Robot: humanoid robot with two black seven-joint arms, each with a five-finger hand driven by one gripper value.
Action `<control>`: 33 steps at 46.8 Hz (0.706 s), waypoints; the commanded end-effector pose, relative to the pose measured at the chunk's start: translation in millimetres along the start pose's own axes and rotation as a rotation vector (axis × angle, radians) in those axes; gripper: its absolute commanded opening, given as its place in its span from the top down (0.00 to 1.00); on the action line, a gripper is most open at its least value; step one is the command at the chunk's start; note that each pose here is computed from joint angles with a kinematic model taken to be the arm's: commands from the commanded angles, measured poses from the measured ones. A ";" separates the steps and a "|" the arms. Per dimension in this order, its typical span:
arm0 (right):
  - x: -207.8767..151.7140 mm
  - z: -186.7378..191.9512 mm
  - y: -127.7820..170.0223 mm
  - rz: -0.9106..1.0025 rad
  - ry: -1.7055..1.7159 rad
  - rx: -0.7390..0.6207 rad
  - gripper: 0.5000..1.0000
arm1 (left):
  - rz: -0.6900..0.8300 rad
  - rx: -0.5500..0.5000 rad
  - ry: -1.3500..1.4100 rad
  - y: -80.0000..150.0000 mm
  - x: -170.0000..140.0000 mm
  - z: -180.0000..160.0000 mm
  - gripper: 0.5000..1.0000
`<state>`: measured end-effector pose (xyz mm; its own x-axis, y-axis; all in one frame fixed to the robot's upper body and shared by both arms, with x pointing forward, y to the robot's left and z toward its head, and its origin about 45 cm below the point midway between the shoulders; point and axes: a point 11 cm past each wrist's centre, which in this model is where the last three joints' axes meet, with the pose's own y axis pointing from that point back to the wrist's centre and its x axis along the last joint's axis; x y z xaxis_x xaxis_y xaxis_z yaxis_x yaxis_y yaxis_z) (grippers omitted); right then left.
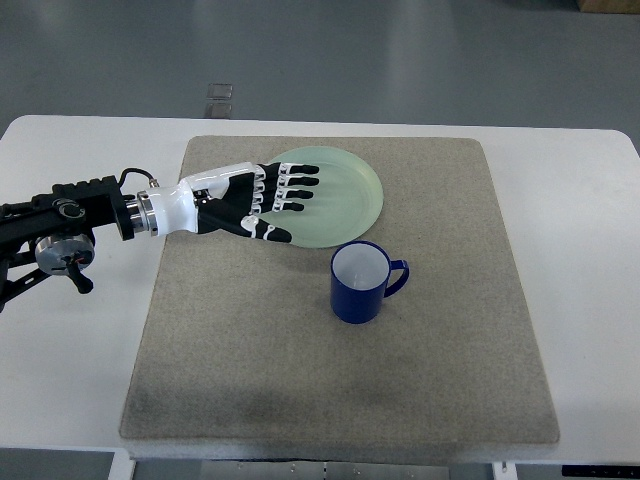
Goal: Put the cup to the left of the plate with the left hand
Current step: 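Swing the left hand out over the green plate, fingers open, then move the open left hand down beside the blue mug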
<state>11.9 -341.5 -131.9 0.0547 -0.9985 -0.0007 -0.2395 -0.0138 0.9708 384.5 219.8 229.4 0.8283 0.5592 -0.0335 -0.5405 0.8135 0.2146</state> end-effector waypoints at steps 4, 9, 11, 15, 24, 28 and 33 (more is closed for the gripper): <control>0.0 0.0 0.0 0.000 0.000 0.000 0.14 | -0.006 -0.007 -0.015 -0.2 -1.1 0.0 0.01; 0.0 0.0 0.0 0.000 0.000 0.000 0.14 | -0.026 -0.002 -0.058 -0.1 -4.2 -2.7 0.01; 0.0 0.0 0.0 0.000 0.000 0.000 0.14 | -0.032 -0.009 -0.064 0.1 -5.9 -4.4 0.01; 0.0 0.0 0.0 0.000 0.000 0.000 0.14 | -0.040 -0.014 -0.061 -0.5 -8.8 -7.1 0.01; 0.0 0.0 0.0 0.000 0.000 0.000 0.14 | -0.071 -0.005 -0.021 0.9 -17.3 -18.7 0.01; 0.0 0.0 0.0 0.000 0.000 0.000 0.14 | -0.080 0.001 0.000 1.9 -21.9 -26.0 0.01; 0.0 0.0 0.0 0.000 0.000 0.000 0.14 | -0.078 0.000 0.008 1.9 -22.6 -27.7 0.01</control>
<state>11.9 -341.5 -131.9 0.0547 -0.9985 -0.0005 -0.2396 -0.0136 0.9708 360.8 213.1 204.0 0.8681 0.4934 -0.0548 -0.4727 0.8553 0.2123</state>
